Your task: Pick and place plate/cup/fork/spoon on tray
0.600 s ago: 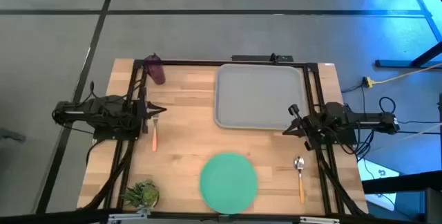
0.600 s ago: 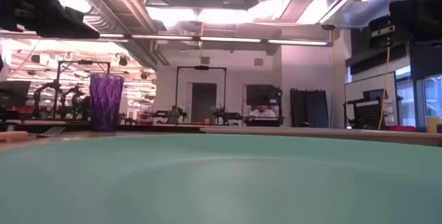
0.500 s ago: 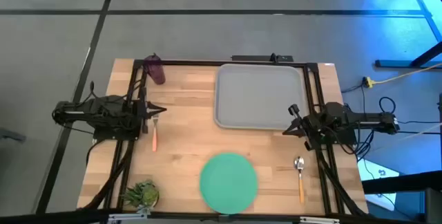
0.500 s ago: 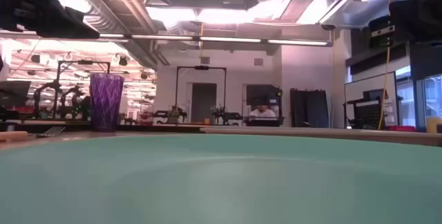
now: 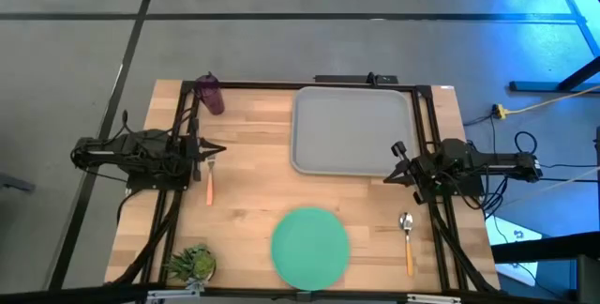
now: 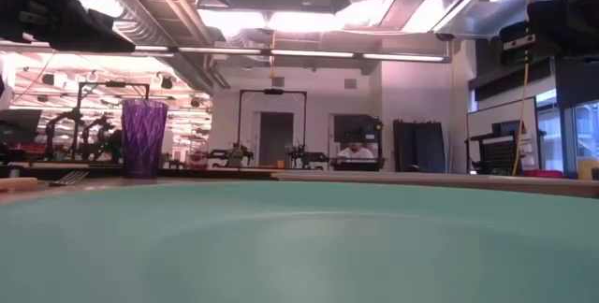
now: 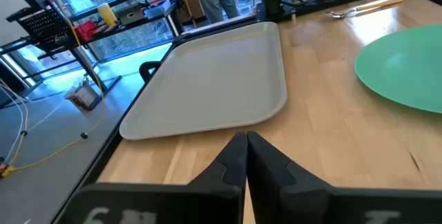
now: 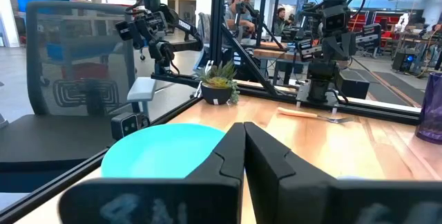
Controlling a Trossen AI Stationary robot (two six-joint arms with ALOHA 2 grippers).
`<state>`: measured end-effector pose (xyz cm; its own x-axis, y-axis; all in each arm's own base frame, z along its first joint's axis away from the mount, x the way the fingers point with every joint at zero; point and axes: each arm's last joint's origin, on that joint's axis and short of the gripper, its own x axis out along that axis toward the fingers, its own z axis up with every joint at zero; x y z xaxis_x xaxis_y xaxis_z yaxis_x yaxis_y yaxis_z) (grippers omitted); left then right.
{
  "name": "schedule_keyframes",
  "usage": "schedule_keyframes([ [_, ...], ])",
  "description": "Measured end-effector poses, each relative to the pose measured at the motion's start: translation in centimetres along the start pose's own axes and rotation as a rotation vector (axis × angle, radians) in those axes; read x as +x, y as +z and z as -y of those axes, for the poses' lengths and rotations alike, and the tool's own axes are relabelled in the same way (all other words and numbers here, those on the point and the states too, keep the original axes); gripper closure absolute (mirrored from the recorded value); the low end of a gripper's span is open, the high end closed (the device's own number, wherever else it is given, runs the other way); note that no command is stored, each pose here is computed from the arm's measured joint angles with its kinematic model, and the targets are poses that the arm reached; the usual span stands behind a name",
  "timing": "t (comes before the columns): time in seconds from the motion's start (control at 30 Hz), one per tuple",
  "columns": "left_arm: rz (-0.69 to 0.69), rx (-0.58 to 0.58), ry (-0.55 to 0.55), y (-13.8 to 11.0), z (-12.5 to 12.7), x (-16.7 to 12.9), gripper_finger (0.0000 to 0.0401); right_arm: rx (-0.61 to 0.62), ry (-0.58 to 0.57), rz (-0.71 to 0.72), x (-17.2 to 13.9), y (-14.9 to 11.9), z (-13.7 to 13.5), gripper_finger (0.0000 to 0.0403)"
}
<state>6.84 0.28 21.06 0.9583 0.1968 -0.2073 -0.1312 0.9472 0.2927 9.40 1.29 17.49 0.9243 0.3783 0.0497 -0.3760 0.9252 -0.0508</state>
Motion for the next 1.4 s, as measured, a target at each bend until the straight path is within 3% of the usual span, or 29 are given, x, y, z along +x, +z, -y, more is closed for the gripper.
schedule_keyframes([
  [1.4,-0.007,-0.001,0.027,-0.02,-0.08,0.0,0.0401,0.001,0.001,0.0,0.0,0.0,0.0,0.039],
])
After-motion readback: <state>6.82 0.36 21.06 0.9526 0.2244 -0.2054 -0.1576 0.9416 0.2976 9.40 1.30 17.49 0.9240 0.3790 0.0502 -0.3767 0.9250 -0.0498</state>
